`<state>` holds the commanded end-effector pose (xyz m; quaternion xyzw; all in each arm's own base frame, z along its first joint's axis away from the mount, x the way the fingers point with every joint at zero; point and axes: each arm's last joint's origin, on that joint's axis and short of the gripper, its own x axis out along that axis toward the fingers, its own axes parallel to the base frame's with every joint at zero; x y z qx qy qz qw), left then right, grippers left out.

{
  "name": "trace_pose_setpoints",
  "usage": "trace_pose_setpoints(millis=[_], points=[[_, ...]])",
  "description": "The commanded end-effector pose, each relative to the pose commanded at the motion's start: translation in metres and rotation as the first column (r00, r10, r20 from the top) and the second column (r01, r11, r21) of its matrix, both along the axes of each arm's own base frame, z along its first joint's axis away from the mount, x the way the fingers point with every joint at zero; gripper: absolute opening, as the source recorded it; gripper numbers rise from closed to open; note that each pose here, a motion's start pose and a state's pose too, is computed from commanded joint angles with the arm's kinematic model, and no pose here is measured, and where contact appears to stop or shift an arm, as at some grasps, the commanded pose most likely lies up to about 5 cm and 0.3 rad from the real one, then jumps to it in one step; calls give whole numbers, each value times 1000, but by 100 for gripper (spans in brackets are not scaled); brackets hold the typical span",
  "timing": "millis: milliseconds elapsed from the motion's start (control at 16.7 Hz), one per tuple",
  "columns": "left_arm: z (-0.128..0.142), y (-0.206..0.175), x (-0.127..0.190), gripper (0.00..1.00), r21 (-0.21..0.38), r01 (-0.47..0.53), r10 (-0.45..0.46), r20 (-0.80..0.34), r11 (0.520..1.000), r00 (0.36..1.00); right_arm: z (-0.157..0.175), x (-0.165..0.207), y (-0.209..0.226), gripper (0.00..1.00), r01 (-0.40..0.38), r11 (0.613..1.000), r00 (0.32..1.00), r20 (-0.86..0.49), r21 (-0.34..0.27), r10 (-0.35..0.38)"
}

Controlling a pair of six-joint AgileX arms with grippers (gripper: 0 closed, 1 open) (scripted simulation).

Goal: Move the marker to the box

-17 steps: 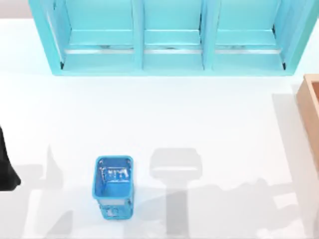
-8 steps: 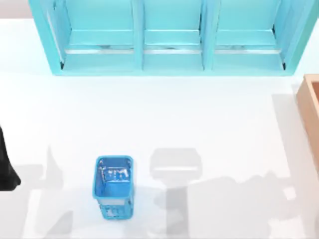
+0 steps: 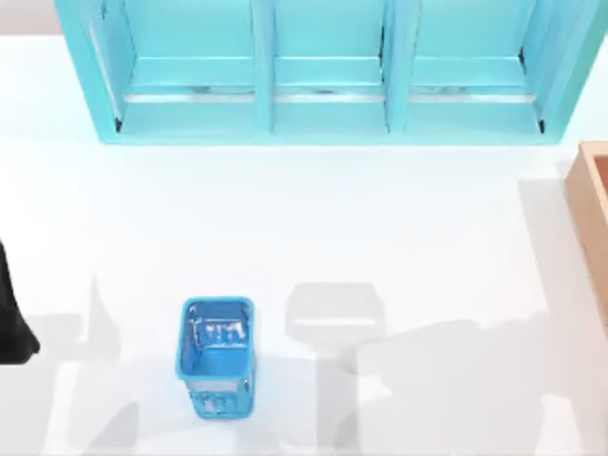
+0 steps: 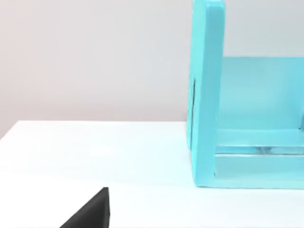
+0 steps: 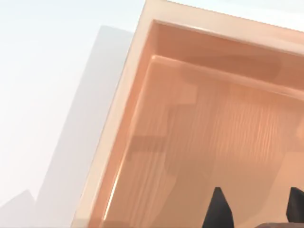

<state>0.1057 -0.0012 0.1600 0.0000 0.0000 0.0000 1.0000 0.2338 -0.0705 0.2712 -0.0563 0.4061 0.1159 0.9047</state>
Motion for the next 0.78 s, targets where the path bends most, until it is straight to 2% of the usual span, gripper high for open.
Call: trace_pose_setpoints(millis=[60, 780], points=[[0, 0, 0, 100, 0, 0, 0, 0, 1000, 1000, 0, 0, 0, 0, 0, 1000, 1000, 0, 0, 0], [0, 0, 0, 100, 0, 0, 0, 0, 1000, 1000, 0, 0, 0, 90, 0, 1000, 1000, 0, 0, 0]])
